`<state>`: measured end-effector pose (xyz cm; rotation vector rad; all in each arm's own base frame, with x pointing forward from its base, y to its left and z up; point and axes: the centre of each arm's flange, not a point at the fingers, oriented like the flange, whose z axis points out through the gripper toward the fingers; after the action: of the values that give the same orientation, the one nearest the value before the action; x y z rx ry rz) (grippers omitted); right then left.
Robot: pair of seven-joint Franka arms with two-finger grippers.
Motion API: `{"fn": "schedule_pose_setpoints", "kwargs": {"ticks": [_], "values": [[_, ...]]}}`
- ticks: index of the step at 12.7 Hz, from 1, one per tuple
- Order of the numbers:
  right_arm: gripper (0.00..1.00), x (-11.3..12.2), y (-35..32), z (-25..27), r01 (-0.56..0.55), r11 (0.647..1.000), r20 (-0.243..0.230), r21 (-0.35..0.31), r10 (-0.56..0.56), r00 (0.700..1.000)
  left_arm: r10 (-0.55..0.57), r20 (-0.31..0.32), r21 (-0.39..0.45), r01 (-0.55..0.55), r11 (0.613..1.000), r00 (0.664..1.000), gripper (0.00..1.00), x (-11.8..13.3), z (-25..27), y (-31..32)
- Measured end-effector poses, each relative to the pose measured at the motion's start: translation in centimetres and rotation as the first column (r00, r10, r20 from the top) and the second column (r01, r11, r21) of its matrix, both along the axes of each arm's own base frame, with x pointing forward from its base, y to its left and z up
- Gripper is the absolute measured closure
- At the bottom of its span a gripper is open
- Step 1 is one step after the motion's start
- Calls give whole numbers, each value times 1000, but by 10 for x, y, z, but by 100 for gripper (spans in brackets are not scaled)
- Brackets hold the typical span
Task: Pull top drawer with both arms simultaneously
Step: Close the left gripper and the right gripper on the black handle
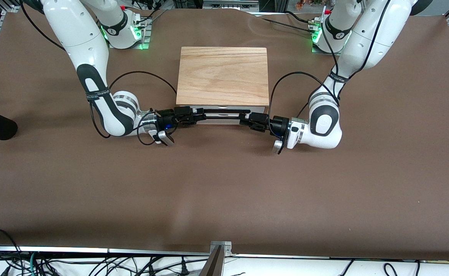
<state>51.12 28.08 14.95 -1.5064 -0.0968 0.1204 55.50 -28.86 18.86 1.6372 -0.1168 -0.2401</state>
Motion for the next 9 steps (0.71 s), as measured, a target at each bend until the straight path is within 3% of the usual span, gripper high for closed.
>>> {"fn": "schedule_pose_setpoints", "kwargs": {"ticks": [1, 9], "values": [[39, -1, 2, 0, 1, 1000, 5, 0, -1, 1000, 1, 5, 0, -1, 1000, 1000, 43, 0, -2, 1], [39, -4, 3, -14, 16, 1000, 39, -2, -16, 999, -10, 23, -6, 10, 1000, 1000, 45, -12, -34, 0]]}}
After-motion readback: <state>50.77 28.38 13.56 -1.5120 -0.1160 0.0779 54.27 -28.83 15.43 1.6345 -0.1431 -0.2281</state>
